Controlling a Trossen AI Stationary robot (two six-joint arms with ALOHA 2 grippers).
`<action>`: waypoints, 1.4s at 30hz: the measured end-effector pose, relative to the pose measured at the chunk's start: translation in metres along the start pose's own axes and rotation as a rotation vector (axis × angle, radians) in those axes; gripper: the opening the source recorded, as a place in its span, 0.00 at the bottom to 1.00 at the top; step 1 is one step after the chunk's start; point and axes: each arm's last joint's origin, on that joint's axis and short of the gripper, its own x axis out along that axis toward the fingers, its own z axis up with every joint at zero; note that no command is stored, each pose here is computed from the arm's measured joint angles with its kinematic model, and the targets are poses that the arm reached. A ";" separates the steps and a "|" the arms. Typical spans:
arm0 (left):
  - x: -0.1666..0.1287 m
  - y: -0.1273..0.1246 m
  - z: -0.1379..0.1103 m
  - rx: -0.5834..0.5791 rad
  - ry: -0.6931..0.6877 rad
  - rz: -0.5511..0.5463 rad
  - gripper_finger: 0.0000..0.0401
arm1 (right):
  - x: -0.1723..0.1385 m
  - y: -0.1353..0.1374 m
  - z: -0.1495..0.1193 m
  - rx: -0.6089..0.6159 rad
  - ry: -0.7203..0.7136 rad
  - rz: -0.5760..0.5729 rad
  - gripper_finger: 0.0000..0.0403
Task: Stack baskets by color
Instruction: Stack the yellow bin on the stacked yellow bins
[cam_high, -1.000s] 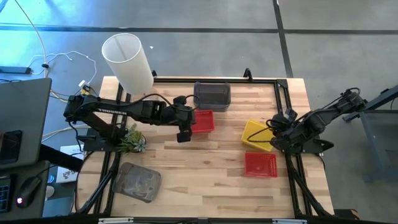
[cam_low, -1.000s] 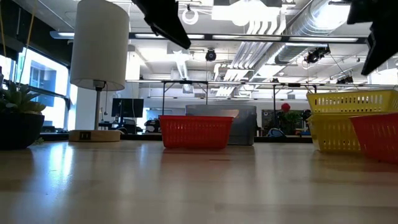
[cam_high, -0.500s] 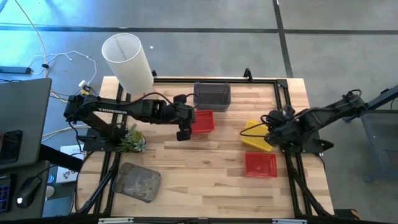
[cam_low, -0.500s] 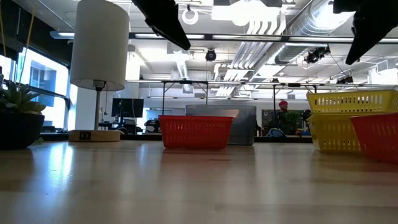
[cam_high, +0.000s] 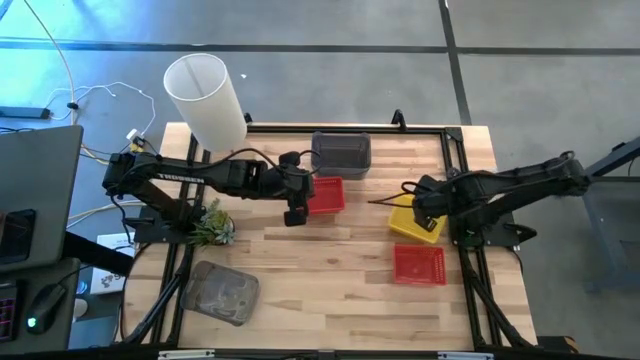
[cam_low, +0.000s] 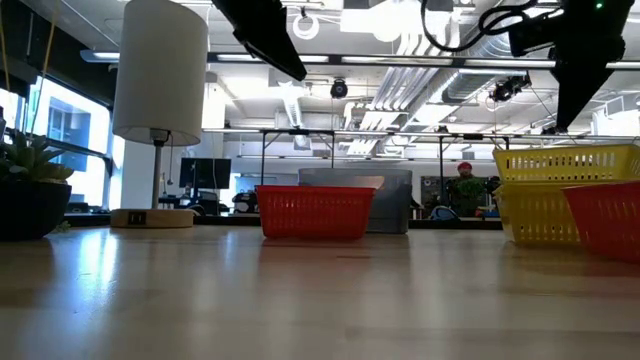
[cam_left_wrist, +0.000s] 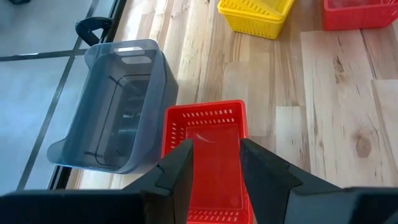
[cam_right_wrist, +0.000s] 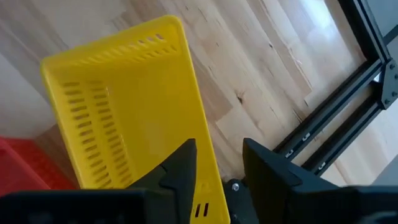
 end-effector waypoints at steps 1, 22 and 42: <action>0.000 0.000 0.000 0.000 0.000 0.000 0.29 | 0.001 0.001 0.001 -0.008 0.009 0.000 0.30; 0.000 0.000 0.000 0.043 0.000 0.000 0.29 | 0.034 0.021 0.022 -0.025 0.148 -0.127 0.41; 0.000 0.000 0.000 0.044 0.001 0.000 0.29 | 0.049 0.015 0.028 -0.108 0.325 -0.173 0.02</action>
